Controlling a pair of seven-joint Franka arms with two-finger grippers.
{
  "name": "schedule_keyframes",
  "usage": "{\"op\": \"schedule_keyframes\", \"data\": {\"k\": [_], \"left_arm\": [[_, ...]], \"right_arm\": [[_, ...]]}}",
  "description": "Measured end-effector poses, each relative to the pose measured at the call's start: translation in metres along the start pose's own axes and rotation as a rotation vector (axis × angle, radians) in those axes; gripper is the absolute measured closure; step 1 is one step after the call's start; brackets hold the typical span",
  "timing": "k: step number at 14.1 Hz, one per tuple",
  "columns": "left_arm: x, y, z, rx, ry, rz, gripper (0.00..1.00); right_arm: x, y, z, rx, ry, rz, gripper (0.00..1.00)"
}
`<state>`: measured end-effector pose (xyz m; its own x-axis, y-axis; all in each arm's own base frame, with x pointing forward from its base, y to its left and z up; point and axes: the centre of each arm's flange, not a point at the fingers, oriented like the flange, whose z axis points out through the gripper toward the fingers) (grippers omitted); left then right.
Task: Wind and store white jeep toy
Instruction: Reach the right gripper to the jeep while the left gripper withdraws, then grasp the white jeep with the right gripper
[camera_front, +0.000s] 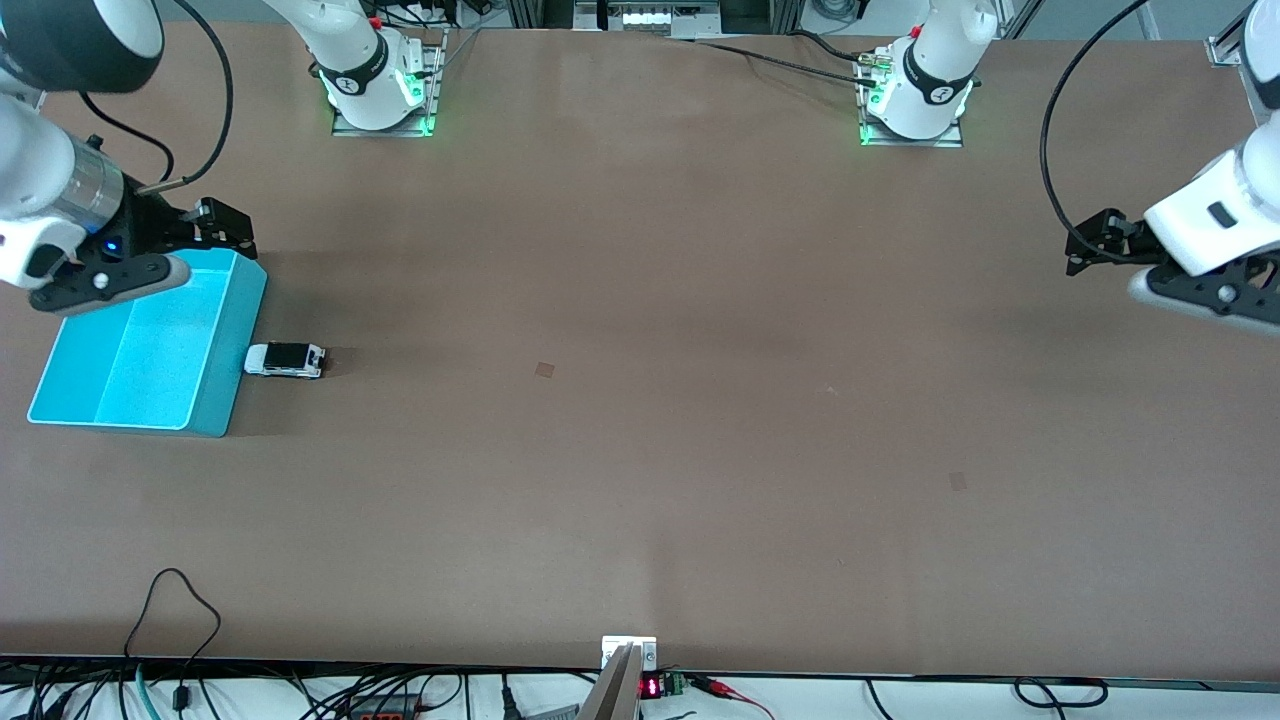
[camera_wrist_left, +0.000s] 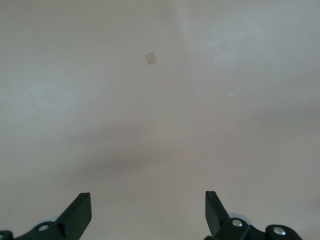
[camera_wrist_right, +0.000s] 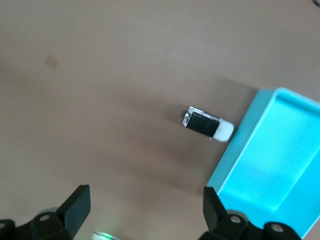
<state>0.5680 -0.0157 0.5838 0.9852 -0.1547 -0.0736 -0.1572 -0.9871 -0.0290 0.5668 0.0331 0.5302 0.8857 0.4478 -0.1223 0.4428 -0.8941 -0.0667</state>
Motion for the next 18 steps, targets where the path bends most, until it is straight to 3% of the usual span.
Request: {"op": "schedule_keyframes", "data": {"k": [2,6,9,13,18], "left_arm": [[-0.006,0.003,-0.001,-0.016,0.016,-0.114,0.00],[-0.007,0.004,0.005,-0.018,0.010,-0.148,0.00],[-0.008,0.003,0.007,-0.020,0.005,-0.153,0.00],[-0.008,0.003,0.007,-0.021,0.005,-0.154,0.00],[-0.021,-0.008,-0.007,-0.022,0.007,-0.176,0.00]], "right_arm": [[0.004,0.016,0.018,0.004,-0.022,-0.228,0.00],[0.014,0.041,0.075,0.001,-0.007,-0.638,0.00],[0.015,0.049,0.134,-0.040,0.028,-0.882,0.00],[-0.006,0.067,0.216,-0.075,0.055,-0.979,0.00],[-0.029,0.075,0.286,-0.117,0.085,-1.003,0.00]]}}
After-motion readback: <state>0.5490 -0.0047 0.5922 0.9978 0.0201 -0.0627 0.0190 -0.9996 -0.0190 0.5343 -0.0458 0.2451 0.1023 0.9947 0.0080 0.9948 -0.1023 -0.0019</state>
